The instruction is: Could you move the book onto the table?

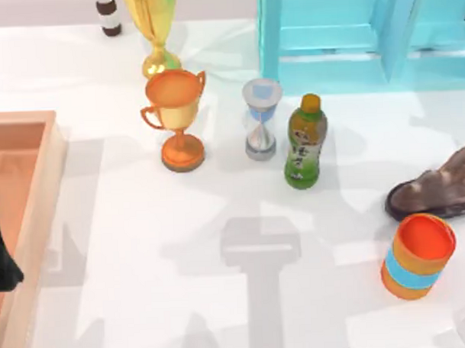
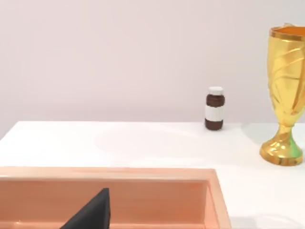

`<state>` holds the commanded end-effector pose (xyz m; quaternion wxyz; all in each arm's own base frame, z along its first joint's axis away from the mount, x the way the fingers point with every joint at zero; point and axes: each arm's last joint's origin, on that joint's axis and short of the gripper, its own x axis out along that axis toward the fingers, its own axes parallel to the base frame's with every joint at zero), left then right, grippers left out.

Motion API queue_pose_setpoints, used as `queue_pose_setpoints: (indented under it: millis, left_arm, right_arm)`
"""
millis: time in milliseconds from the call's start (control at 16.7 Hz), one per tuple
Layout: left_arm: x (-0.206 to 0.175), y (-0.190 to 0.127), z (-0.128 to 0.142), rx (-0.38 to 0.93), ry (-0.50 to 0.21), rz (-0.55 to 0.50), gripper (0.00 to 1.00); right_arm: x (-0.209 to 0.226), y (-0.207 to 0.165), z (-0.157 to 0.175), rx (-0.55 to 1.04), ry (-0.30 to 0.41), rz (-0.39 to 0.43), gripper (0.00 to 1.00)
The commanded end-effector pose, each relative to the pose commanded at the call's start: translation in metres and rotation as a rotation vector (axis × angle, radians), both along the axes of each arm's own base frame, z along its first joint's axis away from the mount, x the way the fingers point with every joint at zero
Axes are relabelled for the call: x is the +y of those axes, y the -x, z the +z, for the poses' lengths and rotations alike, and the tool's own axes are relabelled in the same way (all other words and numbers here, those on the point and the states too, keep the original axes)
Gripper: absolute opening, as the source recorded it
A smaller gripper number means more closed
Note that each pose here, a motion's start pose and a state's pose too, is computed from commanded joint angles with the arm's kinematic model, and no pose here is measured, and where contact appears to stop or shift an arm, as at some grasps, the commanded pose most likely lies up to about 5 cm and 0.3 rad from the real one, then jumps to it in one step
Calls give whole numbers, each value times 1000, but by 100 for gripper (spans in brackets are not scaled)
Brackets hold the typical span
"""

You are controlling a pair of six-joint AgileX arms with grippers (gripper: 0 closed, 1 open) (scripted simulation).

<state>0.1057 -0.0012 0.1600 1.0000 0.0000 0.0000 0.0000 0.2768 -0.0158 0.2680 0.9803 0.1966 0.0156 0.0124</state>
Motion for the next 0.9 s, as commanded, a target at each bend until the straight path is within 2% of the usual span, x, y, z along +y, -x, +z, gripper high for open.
queue_pose_setpoints:
  millis: [420,540,720,900]
  left_arm:
    - [0,0,0,0,0,0,100]
    - [0,0,0,0,0,0,100]
    - [0,0,0,0,0,0,100]
    - [0,0,0,0,0,0,100]
  right_arm:
    - [1,2,0,1,-1,3,0]
    - [9,0,1,-3,22,13,0]
    - [41,-6,5,-16,115,53,0]
    - [92,-7,8,-37,261,110,0]
